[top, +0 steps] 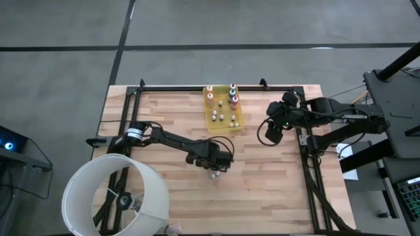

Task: Pick & Place food coloring
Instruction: Put the small purple food coloring bottle into the yellow bin

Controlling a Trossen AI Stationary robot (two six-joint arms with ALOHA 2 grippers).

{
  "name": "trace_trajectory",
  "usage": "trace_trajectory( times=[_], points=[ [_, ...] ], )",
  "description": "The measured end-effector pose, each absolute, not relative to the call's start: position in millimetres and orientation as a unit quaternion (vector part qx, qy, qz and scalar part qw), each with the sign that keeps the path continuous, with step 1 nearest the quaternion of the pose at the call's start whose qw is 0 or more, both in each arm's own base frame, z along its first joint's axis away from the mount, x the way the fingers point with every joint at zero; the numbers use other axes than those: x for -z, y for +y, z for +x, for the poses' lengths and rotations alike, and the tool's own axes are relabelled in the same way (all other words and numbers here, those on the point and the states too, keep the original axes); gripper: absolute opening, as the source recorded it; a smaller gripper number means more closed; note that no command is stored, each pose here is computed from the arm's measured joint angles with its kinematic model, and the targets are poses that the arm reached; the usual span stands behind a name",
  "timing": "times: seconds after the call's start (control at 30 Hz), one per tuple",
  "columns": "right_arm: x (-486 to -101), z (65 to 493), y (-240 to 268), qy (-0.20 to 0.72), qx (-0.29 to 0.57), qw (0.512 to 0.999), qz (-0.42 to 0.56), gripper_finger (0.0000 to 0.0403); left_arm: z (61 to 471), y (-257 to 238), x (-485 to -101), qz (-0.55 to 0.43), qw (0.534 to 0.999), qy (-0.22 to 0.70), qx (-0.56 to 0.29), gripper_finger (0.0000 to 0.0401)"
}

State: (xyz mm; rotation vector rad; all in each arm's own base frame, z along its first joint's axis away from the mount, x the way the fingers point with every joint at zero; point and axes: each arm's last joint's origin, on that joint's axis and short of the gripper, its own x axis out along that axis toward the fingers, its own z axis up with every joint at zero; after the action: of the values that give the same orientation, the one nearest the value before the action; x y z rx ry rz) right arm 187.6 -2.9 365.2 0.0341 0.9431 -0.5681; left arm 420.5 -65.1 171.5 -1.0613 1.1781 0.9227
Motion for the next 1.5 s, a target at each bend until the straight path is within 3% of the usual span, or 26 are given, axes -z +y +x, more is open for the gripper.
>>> trace_trajectory(
  times=[0.47,0.87,1.1,1.5],
  points=[
    [-366.2,187.8,-2.9,0.446,0.268,0.854,0.014,0.0201,421.6,-63.7,-165.0,-0.433,0.619,0.531,-0.383,0.0159],
    [-366.4,188.1,-2.9,0.444,0.268,0.855,0.015,0.0201,420.9,-63.7,-164.8,-0.422,0.624,0.544,-0.369,0.0073],
    [-366.9,189.0,-3.1,0.44,0.269,0.857,0.017,0.0201,422.1,-62.7,-168.2,-0.422,0.632,0.543,-0.358,0.0064],
    [-367.9,190.6,-0.4,0.456,0.2,0.867,0.009,0.0201,412.2,-44.6,-233.8,-0.427,0.677,0.508,-0.316,0.0064]
  ],
)
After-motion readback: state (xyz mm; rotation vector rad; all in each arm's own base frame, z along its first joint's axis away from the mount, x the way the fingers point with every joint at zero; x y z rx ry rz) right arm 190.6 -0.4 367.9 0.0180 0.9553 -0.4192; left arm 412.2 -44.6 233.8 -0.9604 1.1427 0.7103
